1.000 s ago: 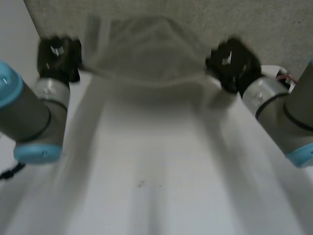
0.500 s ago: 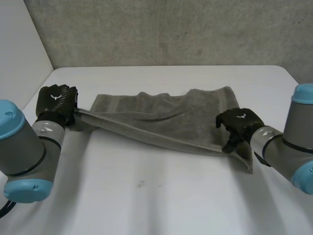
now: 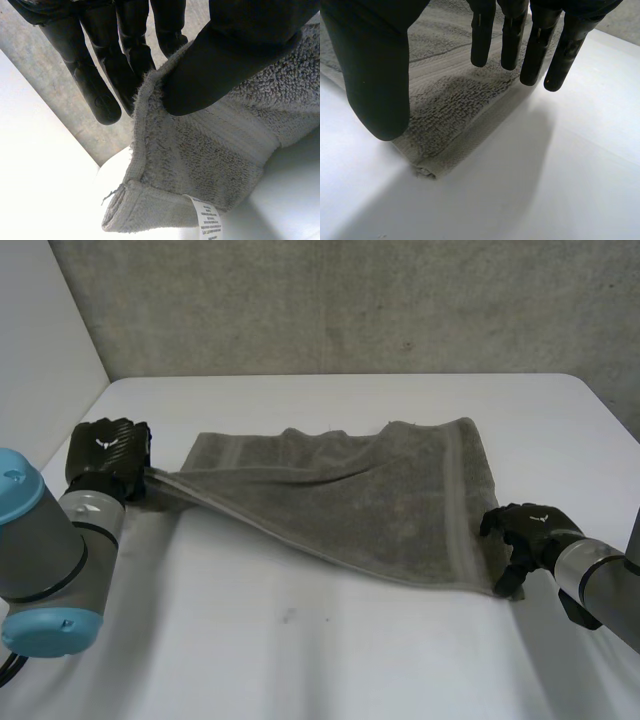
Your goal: Fold the laundry
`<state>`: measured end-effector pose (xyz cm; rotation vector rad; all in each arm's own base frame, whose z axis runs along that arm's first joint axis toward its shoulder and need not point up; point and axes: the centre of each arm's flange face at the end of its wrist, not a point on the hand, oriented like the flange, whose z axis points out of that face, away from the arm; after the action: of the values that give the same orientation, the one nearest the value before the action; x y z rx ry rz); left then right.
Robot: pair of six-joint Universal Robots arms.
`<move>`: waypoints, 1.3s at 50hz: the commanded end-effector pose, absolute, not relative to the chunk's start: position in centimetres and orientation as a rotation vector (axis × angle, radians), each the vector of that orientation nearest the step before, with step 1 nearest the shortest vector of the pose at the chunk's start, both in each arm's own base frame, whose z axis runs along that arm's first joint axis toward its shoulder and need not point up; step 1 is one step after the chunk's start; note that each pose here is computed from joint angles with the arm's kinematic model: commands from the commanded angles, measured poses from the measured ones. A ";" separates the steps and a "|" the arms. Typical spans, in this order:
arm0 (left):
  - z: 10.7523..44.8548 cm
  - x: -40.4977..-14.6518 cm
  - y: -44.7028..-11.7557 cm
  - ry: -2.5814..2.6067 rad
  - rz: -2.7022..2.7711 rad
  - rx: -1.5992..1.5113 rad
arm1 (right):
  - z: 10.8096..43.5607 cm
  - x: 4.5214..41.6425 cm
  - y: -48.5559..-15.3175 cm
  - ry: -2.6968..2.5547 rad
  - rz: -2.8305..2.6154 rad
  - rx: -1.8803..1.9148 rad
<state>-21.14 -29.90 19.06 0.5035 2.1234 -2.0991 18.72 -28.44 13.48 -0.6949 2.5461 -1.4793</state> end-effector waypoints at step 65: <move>18.6 -20.8 -30.0 2.138 -2.070 0.500 | 12.2 19.3 -30.4 2.421 -1.687 -0.851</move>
<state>-20.81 -30.12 18.68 0.4989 2.1308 -2.0782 19.21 -30.58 11.91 -0.8280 2.4305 -1.6891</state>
